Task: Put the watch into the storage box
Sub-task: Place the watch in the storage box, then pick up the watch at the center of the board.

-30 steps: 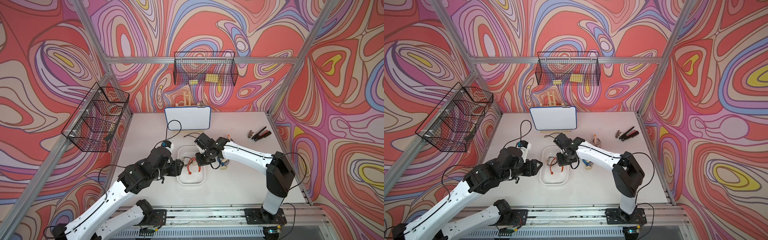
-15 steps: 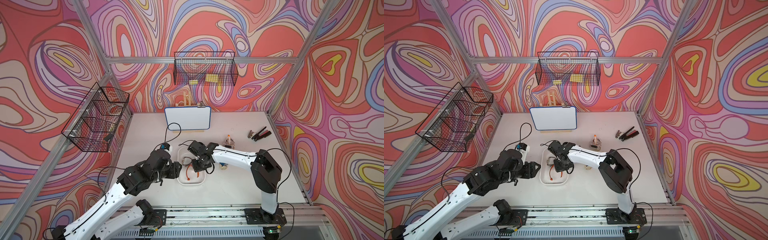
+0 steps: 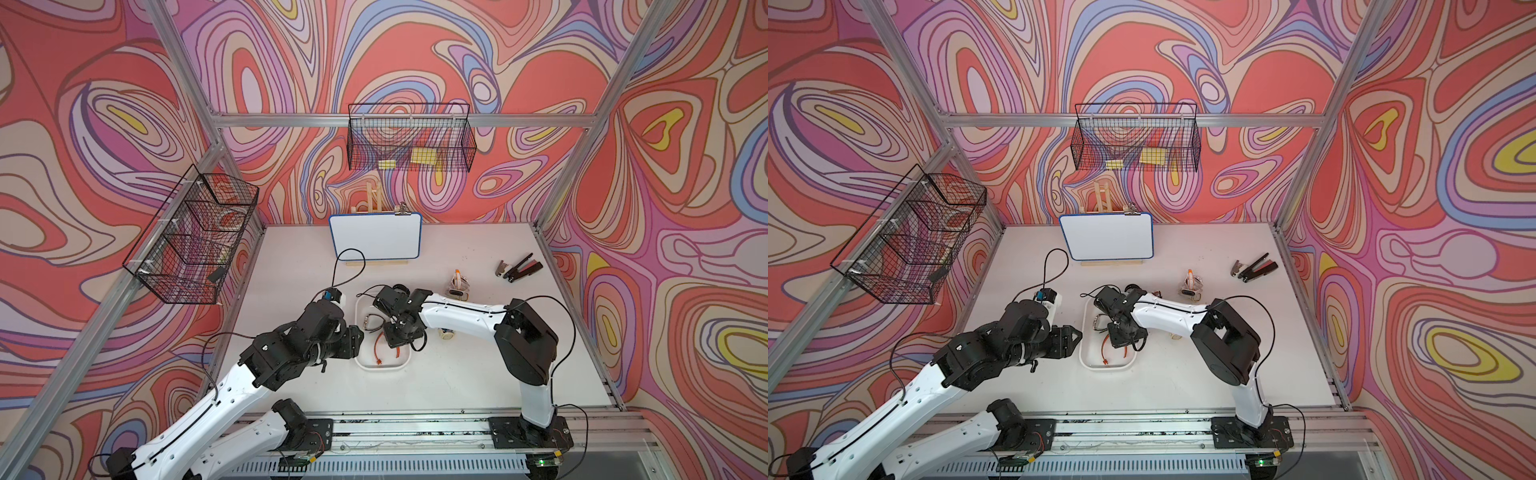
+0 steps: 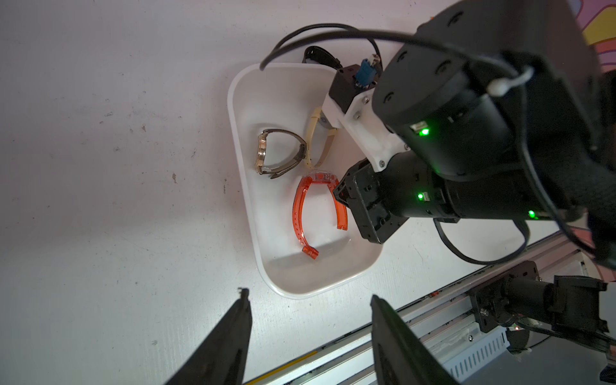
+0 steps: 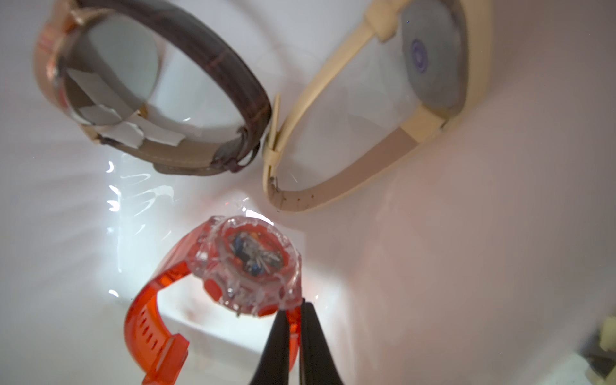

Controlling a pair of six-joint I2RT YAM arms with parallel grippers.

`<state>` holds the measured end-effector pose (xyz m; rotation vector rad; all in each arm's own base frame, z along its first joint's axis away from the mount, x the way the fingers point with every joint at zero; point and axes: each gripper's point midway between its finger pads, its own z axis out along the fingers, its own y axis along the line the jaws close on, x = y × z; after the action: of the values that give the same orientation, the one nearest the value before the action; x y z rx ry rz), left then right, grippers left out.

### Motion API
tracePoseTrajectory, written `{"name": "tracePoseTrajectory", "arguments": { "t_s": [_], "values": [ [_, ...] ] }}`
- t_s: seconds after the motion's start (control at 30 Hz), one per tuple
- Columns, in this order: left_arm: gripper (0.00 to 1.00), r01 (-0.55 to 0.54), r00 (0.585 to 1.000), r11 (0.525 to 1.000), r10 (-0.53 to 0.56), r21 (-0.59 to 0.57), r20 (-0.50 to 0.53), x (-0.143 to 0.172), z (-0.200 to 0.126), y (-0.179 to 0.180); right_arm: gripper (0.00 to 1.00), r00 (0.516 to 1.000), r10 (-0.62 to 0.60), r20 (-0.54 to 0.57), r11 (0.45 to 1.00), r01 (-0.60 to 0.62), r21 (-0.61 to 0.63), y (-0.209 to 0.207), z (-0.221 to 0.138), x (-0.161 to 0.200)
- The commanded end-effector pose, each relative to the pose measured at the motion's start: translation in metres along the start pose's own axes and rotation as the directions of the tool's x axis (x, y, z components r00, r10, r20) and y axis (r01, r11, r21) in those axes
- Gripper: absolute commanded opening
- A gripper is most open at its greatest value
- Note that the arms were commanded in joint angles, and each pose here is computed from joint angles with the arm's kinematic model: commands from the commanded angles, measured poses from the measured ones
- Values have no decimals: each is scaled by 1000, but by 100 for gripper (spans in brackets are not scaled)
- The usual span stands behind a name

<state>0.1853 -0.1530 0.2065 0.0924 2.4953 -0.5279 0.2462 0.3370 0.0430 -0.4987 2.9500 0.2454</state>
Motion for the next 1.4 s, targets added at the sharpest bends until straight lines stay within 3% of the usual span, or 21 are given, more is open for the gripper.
{"name": "tracePoseTrajectory", "arguments": {
  "t_s": [0.0, 0.2, 0.47, 0.67, 0.87, 1.1, 1.37],
  "values": [
    [62, 17, 1000, 1000, -17, 12, 5, -1, 2, -2, 16, 1000, 10, 25, 1000, -10, -5, 1, -7, -1],
    [64, 17, 1000, 1000, -17, 18, 8, -5, 1, -5, 35, 996, 26, 88, 997, -19, -73, 11, -36, -8],
    [65, 0, 1000, 997, 0, 77, -1, -14, 4, -23, 48, 973, 68, 219, 986, -31, -167, 11, -99, -20],
    [65, -4, 999, 983, 11, 184, -38, -19, 21, -52, 63, 933, 208, 294, 969, -154, -195, -52, -136, -26],
    [67, -26, 993, 955, 59, 296, -103, -24, 44, -94, 72, 877, 379, 296, 921, -323, -219, -138, -142, -14],
    [65, -46, 961, 945, 130, 323, -245, -24, 89, -140, 78, 822, 484, 299, 874, -437, -213, -200, -139, 2],
    [57, 8, 920, 958, 106, 288, -377, -24, 152, -166, 86, 783, 549, 293, 836, -519, -180, -244, -136, 25]
  ]
}}
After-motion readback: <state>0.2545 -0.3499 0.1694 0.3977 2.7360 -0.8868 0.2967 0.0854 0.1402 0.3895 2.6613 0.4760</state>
